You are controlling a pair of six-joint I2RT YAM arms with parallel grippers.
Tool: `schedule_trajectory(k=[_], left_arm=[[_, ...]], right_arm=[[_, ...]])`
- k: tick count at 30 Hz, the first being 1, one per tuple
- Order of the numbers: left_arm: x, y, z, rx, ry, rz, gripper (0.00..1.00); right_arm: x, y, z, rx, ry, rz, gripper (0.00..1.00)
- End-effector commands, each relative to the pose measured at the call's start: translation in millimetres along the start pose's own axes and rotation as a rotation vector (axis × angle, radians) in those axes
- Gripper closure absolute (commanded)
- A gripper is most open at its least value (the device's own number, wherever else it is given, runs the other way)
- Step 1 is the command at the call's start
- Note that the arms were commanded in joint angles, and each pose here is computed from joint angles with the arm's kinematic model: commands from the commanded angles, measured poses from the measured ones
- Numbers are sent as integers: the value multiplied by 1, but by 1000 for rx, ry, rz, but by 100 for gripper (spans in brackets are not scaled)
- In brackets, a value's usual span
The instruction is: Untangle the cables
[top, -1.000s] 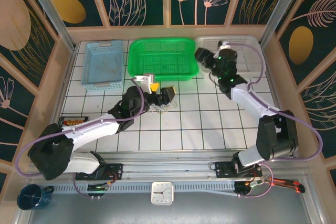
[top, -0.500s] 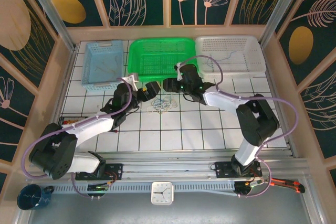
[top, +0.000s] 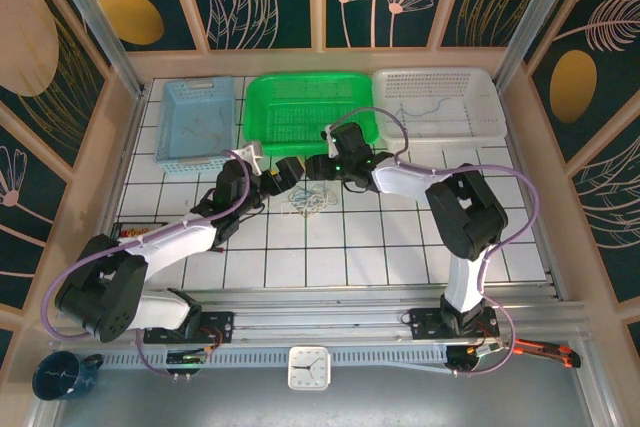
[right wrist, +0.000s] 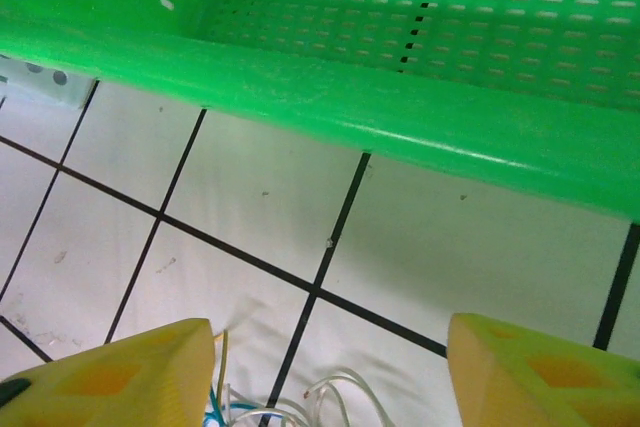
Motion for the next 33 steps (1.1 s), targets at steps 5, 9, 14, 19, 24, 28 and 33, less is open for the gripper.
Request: schedule_trajectory(k=[5,9,14,19,24,28,33], left_arm=[[0,1,-4,-19,12,20,1],[-1,1,-5,-20,16,22,1],[-2,2,-6,-20,16,17,1],[-3,2,-7,-24,19,17,1],[-2,3,-7,-19,15,15,1],[-1,2,-4,-14,7,10,1],[0,4,0,6,1,6,1]], right_arm=[[-14,2,12,45,26,-9,49],[-26,2,24,59,34,-20,55],[-40,10,37,83,46,-16,58],[-38,23,48,93,26,12,55],[-13,21,51,-18,-51,64,45],[3,15,44,-47,-60,71,42],[7,10,31,-46,-27,95,42]])
Point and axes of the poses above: each hand's point on the last joint's axis, 136 mm out from that joint toward the fingers, its own z axis back along the fingers, its own y axis along the line the jaws close on, x = y × z, the point moved 8 cm from there along z, back along the fingers, and after that the axes turned 14 degrees about -z, right-handed, at the moved point
